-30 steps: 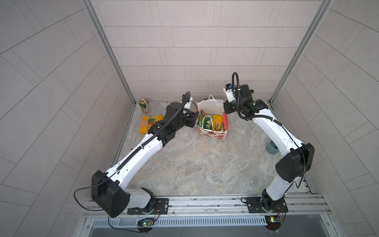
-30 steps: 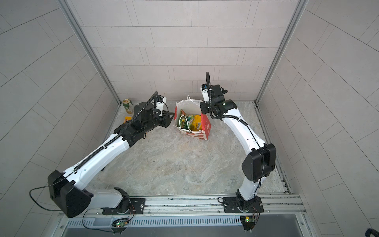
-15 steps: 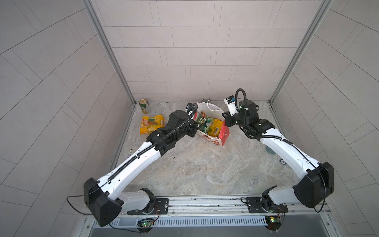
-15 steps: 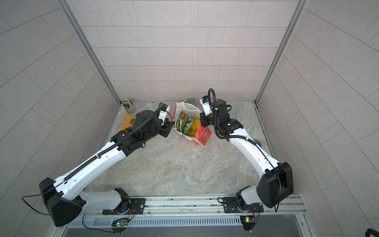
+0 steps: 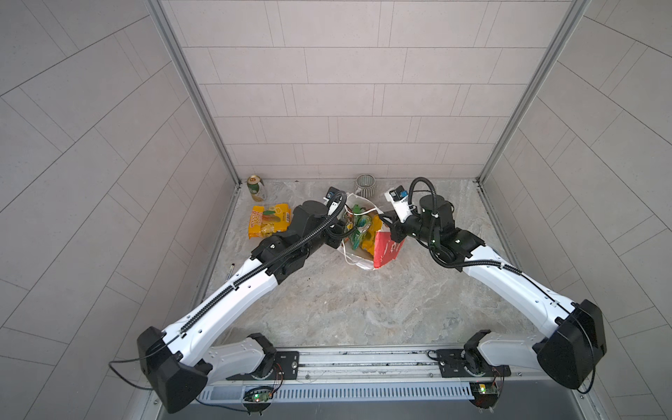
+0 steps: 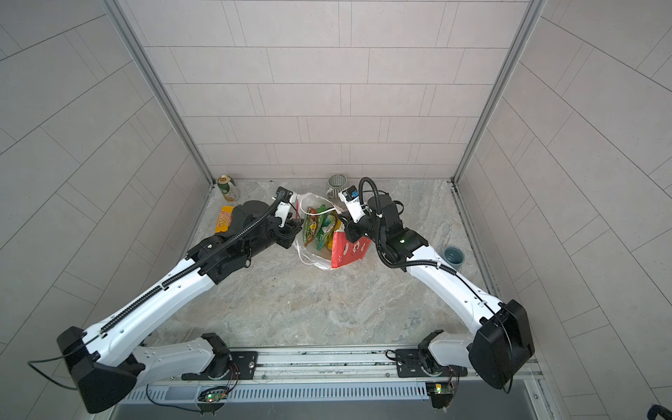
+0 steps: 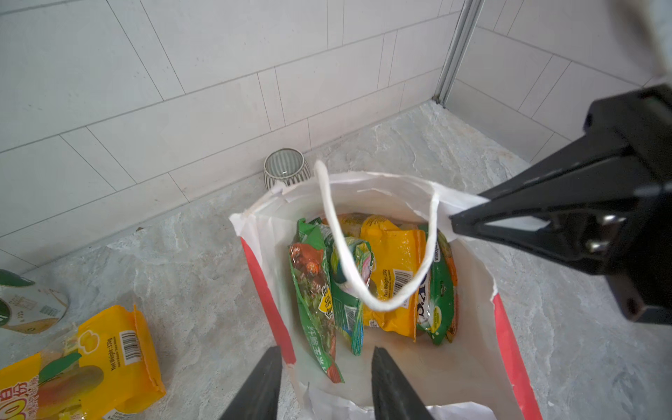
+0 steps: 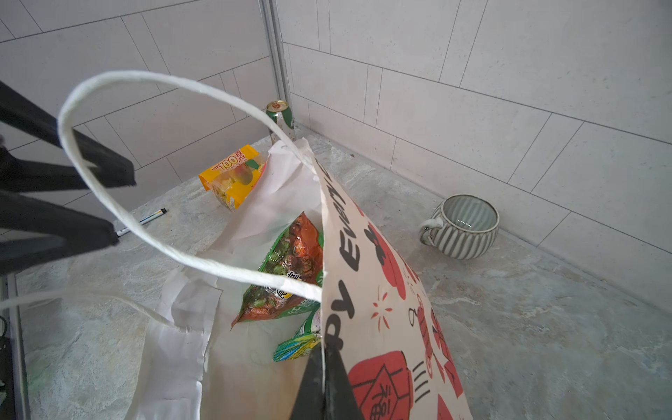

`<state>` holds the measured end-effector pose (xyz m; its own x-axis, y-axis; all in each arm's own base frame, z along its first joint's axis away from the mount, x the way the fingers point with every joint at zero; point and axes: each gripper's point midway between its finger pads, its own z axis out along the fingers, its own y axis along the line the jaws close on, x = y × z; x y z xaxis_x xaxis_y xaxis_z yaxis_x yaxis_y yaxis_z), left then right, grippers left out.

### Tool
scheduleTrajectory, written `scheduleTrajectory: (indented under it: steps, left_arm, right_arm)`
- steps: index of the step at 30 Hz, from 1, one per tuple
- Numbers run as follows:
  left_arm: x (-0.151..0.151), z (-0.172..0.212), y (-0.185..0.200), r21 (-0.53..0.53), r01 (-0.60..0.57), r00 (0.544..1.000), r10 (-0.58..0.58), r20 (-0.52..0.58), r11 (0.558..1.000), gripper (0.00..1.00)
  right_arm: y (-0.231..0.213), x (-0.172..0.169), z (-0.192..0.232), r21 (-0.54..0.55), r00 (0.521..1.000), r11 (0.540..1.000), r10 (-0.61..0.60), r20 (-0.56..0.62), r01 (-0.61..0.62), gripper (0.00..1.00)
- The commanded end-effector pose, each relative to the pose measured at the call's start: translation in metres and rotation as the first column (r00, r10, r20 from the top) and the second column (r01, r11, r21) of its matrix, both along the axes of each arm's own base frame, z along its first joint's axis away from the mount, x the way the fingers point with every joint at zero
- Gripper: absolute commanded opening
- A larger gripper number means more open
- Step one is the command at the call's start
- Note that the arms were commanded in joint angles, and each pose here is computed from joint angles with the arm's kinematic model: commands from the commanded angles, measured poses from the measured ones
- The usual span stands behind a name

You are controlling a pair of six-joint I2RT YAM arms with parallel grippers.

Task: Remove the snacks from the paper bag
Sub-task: 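Move the left gripper over the bag while the right gripper pulls the rim nearer, then lower the left gripper into the bag onto the green snack packet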

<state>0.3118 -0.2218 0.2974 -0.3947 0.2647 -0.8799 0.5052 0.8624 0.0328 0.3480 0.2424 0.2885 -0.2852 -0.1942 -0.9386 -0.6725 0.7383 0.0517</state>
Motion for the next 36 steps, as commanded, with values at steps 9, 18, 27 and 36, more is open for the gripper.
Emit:
scheduleTrajectory:
  steps: [9,18,27,36]
  left_arm:
    - [0.010,0.001,-0.005,-0.038,-0.004,1.000,0.005,0.012,0.999,0.44]
    - [0.023,0.036,0.033,-0.189,-0.108,0.991,0.122,0.060,0.976,0.40]
    - [0.031,0.016,-0.008,-0.206,0.062,0.997,-0.069,-0.025,0.977,0.07]
    - [0.041,-0.011,-0.038,-0.226,0.120,0.988,-0.138,-0.069,0.967,0.06]
  right_arm:
    - [0.002,-0.009,0.035,0.065,0.992,0.998,0.018,0.122,-0.027,0.00]
    - [-0.001,-0.008,0.033,0.051,0.992,0.999,0.010,0.123,-0.016,0.00]
    - [-0.003,-0.006,0.033,0.040,0.992,0.999,-0.009,0.123,0.004,0.00]
    - [-0.001,-0.004,0.030,0.041,0.993,0.999,-0.005,0.117,0.000,0.00]
